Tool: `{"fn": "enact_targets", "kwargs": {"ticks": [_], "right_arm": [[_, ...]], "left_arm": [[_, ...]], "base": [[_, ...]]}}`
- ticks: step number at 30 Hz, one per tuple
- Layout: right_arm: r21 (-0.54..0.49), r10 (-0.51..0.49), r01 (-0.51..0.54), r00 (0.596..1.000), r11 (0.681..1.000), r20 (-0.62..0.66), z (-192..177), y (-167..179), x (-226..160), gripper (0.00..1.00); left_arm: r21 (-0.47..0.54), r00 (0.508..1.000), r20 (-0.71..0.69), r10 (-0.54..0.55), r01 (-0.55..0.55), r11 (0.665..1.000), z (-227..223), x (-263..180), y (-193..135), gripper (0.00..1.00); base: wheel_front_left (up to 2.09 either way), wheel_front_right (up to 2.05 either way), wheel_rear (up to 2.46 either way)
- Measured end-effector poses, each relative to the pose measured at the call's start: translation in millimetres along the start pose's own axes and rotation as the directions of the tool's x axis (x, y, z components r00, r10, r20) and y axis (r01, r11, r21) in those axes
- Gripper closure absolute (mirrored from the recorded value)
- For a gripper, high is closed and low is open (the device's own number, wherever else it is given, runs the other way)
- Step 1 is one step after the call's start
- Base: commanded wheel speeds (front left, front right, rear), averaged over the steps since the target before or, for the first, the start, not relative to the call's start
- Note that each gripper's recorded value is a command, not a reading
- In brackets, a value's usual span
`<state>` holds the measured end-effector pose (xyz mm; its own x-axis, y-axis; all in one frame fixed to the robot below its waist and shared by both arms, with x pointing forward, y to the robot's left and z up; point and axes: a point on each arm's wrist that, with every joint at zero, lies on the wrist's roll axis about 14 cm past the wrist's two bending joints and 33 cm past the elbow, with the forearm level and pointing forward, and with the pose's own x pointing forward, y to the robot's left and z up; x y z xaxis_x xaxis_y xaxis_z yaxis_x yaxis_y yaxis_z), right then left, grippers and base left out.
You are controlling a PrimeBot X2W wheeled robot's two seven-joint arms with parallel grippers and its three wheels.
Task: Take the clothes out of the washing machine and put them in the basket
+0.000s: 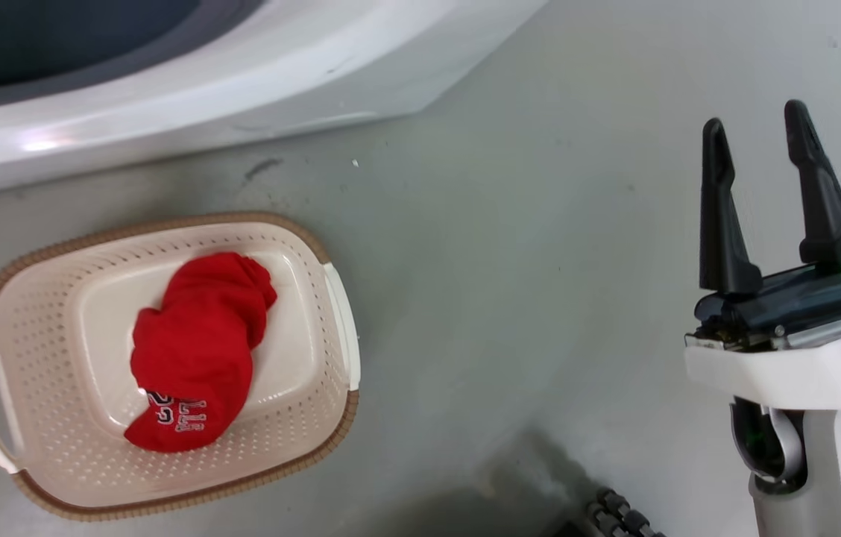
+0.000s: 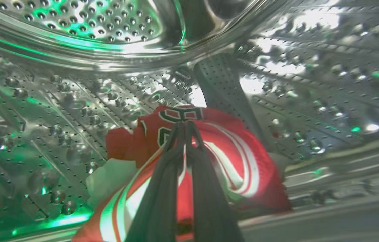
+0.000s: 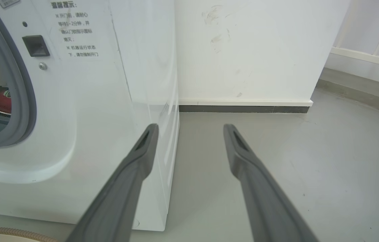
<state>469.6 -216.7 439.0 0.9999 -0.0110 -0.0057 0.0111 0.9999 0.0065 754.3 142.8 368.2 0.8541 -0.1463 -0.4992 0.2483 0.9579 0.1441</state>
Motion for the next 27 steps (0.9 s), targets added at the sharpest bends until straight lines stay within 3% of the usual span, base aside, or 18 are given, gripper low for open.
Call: {"fn": "enact_targets", "kwargs": {"ticks": [12,27], "right_arm": [[0.008,0.020,-0.021,0.998,1.000,0.064,38.2,11.0,-24.2,0.00],[0.007,0.050,-0.052,0.991,0.999,0.126,74.7,26.4,-69.2,0.00]], "left_arm": [[0.052,0.986,0.142,-0.082,0.076,0.996,9.1,-65.5,-35.6,1.00],[0.021,0.933,0.337,-0.125,0.125,0.992,19.1,-169.9,-53.3,1.00]], "base": [[0.00,0.00,0.00],[0.00,0.00,0.00]]}}
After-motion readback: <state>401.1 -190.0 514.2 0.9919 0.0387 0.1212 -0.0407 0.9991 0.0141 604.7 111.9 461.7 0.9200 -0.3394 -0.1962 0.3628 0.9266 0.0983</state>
